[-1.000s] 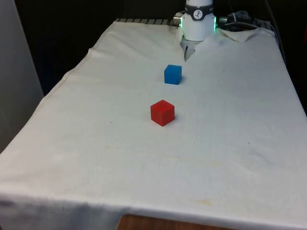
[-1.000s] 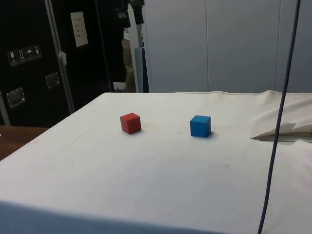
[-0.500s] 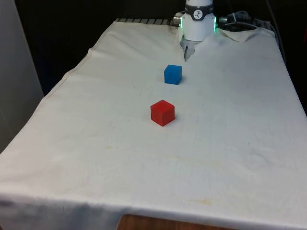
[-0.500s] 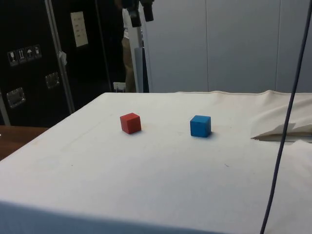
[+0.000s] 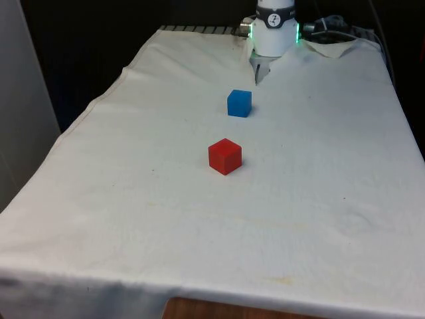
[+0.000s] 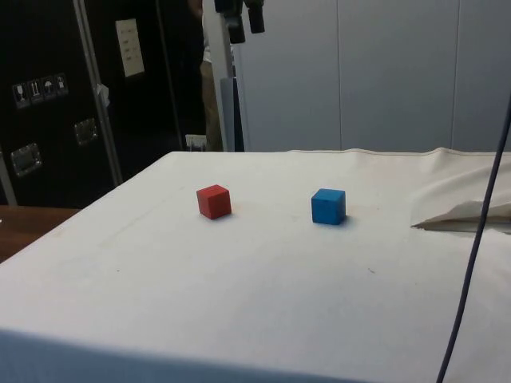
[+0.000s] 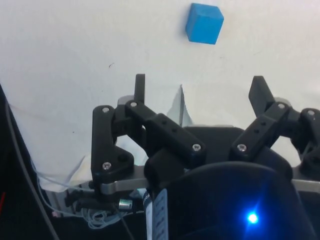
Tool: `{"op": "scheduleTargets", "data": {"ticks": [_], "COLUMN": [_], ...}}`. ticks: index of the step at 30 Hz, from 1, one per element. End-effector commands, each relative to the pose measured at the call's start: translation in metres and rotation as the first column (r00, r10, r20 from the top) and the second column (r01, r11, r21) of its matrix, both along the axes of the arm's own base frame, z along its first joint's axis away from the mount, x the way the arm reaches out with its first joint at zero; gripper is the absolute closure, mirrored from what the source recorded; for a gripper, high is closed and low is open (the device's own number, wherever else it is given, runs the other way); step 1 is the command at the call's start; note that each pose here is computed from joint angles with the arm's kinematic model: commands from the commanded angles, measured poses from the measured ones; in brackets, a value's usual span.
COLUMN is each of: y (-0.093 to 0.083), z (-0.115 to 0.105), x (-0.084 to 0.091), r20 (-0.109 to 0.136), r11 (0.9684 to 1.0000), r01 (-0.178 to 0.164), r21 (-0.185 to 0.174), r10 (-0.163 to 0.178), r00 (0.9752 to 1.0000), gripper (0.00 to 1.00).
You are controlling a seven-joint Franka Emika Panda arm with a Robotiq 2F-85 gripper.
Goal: Stack the two cubes.
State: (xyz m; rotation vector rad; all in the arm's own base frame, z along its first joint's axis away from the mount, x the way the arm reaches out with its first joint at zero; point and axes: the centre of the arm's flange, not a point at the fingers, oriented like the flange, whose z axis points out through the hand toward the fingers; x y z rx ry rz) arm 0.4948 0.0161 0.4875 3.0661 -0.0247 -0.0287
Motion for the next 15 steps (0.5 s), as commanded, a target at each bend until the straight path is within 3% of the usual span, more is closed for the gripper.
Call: {"op": "scheduleTargets", "data": {"ticks": [1,5,6,7,15], "y": [0.001,0.001,0.001,0.002,0.001], "z": [0.001,-0.003,-0.003,-0.003,-0.019], "x": [-0.004,-0.016,-0.013,-0.018,-0.038], "r20": [0.019,0.037,0.02,0.043,0.076], "r11": [1.0,1.0,1.0,1.0,0.9999], "r01": [0.002,0.001,-0.003,-0.001,-0.002], "r21": [-0.005,0.001,0.004,0.001,0.014], "r10": [-0.002,-0.001,0.003,0.001,0.001], "r00": [0.9998,0.9993,0.9998,0.9991,0.9971], "gripper": [0.0,0.0,0.0,0.0,0.0]}}
